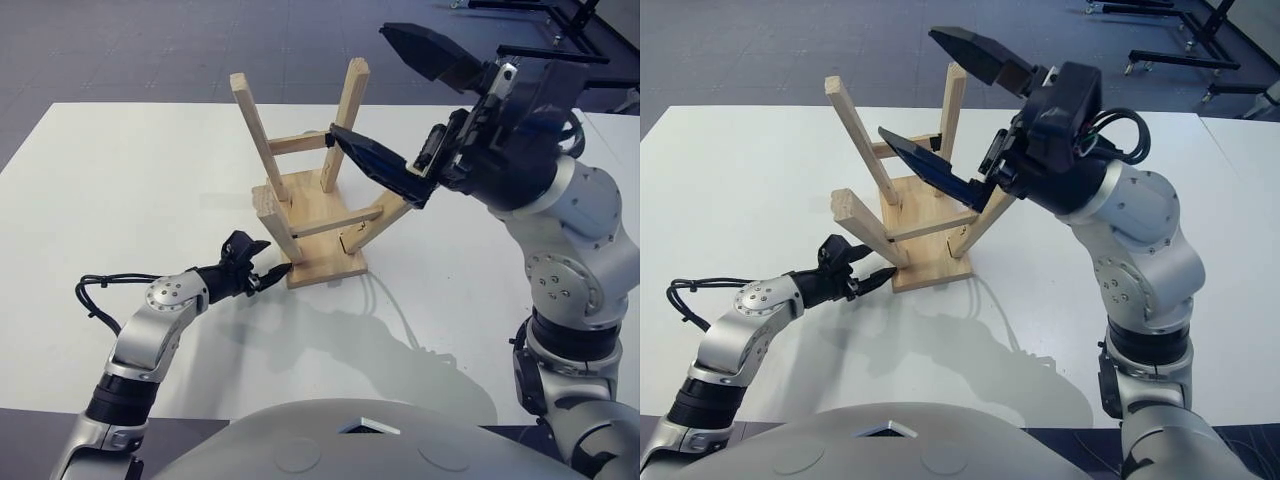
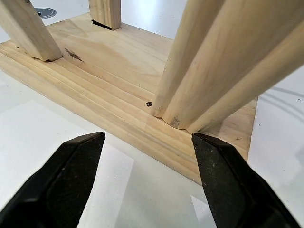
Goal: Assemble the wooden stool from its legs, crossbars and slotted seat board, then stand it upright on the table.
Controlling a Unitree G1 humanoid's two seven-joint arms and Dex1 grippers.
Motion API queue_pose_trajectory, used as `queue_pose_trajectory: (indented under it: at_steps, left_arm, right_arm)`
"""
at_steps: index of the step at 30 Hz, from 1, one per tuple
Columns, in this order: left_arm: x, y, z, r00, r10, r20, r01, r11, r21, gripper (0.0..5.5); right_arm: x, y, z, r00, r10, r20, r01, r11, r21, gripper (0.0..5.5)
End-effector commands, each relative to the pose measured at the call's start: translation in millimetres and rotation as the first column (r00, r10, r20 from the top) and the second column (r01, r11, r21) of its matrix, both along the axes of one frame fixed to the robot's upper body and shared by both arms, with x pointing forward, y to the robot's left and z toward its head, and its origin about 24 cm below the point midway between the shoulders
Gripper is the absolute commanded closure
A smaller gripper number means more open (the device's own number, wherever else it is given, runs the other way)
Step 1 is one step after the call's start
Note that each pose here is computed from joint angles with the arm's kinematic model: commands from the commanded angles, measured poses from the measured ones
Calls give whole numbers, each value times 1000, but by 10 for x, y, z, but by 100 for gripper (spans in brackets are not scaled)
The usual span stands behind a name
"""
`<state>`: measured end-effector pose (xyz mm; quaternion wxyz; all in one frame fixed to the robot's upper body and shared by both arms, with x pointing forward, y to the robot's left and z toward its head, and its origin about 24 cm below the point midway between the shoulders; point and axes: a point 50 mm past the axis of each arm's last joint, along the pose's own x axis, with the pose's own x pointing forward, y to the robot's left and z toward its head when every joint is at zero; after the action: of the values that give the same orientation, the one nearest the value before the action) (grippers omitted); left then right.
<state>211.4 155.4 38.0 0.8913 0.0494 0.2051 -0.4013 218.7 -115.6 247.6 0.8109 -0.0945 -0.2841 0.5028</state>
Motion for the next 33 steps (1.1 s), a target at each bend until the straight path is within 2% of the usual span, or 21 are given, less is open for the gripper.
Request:
queue_pose_trajectory:
  at_steps: [1,8,16,26,33]
  left_arm:
    - [31,-58,-16,1000,7,0,-7,1000,1,213]
    - [210,-247,14,997,58,54,-55,996,-64,213]
    - [196,-193,35,995,84,55,-79,994,-77,213]
    - [112,-177,20,996,80,40,-77,995,-69,213]
    - [82,-208,-6,997,71,29,-69,995,-69,213]
  right_arm:
    - [30,-5,16,993,-75,89,80,995,-54,120]
    - [128,10,-147,917,-257,305,322,928,-187,120]
    - [123,36,-381,825,-347,446,499,818,-286,120]
    - [83,-20,-707,732,-444,517,648,688,-327,120]
    - [172,-57,-722,697,-490,523,697,633,-337,120]
